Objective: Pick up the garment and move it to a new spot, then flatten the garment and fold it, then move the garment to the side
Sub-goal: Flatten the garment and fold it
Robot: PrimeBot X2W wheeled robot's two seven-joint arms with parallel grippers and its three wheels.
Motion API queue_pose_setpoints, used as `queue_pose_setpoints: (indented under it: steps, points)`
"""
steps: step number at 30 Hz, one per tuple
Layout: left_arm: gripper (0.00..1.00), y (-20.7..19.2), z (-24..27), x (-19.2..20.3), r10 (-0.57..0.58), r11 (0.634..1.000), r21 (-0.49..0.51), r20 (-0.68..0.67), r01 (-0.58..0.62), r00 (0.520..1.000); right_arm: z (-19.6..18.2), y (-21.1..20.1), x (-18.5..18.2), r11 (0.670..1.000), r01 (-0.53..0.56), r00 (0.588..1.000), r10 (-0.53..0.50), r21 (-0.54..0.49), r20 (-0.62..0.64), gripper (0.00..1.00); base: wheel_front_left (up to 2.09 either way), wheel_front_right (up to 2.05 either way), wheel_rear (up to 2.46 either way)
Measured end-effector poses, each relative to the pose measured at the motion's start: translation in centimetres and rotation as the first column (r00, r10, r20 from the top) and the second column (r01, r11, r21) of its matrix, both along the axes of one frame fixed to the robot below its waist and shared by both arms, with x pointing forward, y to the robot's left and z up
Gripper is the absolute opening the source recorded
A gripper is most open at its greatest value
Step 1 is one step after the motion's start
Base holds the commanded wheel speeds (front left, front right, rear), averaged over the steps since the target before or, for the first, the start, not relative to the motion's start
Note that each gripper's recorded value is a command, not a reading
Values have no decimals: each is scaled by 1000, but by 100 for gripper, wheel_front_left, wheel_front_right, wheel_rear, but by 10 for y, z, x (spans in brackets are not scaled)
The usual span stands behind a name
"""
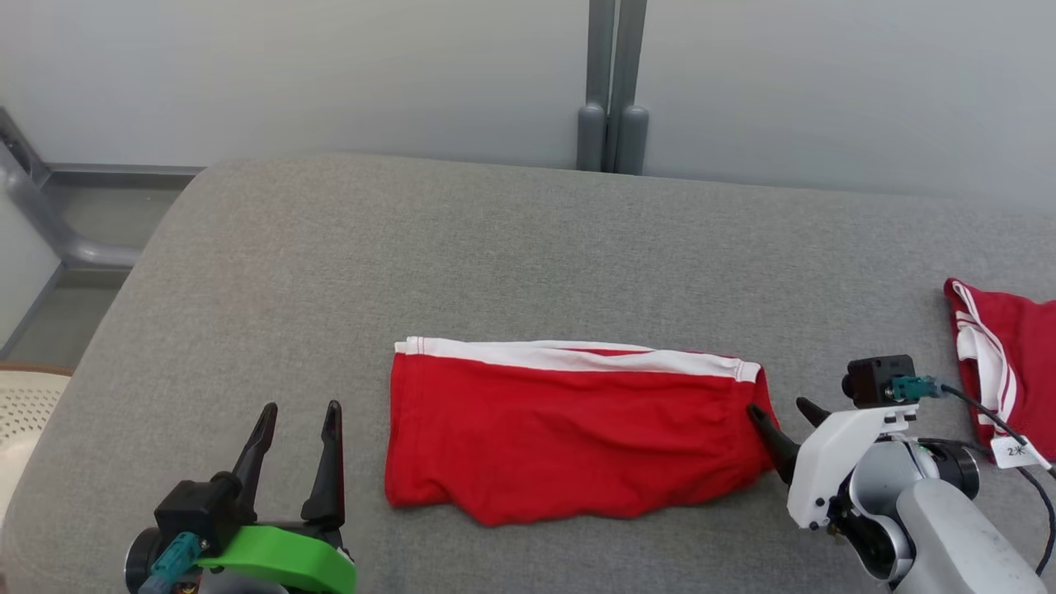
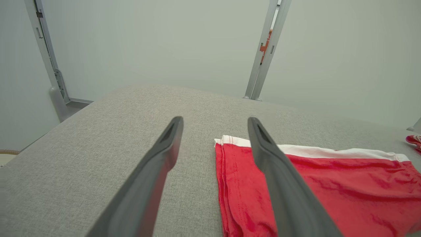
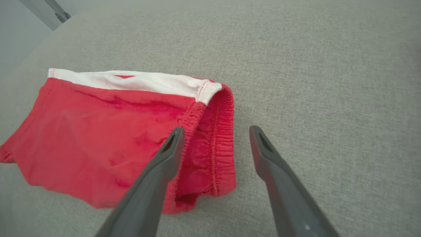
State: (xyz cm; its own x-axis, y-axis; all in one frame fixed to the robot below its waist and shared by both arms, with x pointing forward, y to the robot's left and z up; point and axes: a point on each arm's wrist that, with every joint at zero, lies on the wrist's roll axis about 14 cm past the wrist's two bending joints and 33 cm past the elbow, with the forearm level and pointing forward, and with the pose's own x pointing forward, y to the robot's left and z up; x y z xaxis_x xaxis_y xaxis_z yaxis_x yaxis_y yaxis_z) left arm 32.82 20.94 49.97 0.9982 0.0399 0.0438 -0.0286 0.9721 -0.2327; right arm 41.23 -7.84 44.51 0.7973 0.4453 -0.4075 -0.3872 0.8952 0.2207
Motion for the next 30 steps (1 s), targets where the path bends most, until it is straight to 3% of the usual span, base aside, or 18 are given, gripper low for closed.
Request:
queue_pose_setpoints:
  steps: [8, 15, 20, 21, 22, 24, 25, 30]
  points:
    - [100, 14, -9, -3, 43, 999, 9, -31, -43, 999, -39, 4, 5, 1000, 5, 986, -9, -22, -167, 100, 0, 0, 0]
    - [100, 23, -15, -4, 67, 998, 22, -55, -66, 996, -56, 21, 8, 999, 10, 964, 4, 50, -265, 100, 0, 0, 0]
    - [100, 29, -21, -4, 84, 996, 31, -75, -82, 994, -53, 56, 8, 989, -34, 949, 78, 147, -306, 100, 0, 0, 0]
    - [100, 29, -21, -4, 86, 996, 32, -77, -84, 993, -53, 60, 8, 987, -40, 946, 88, 157, -311, 94, 0, 0, 0]
    - [100, 30, -21, -4, 89, 996, 33, -79, -87, 993, -53, 63, 8, 985, -46, 944, 97, 165, -317, 65, 0, 0, 0]
    - [100, 31, -22, -5, 91, 996, 32, -82, -89, 992, -53, 64, 8, 985, -49, 942, 101, 168, -320, 25, 0, 0, 0]
    - [100, 30, -22, -5, 91, 996, 31, -82, -88, 993, -54, 62, 8, 986, -46, 943, 96, 162, -319, 0, 0, 0, 0]
    - [100, 27, -22, -3, 80, 997, 26, -79, -78, 994, -49, 53, 10, 983, -16, 951, 70, 181, -301, 0, 0, 0, 0]
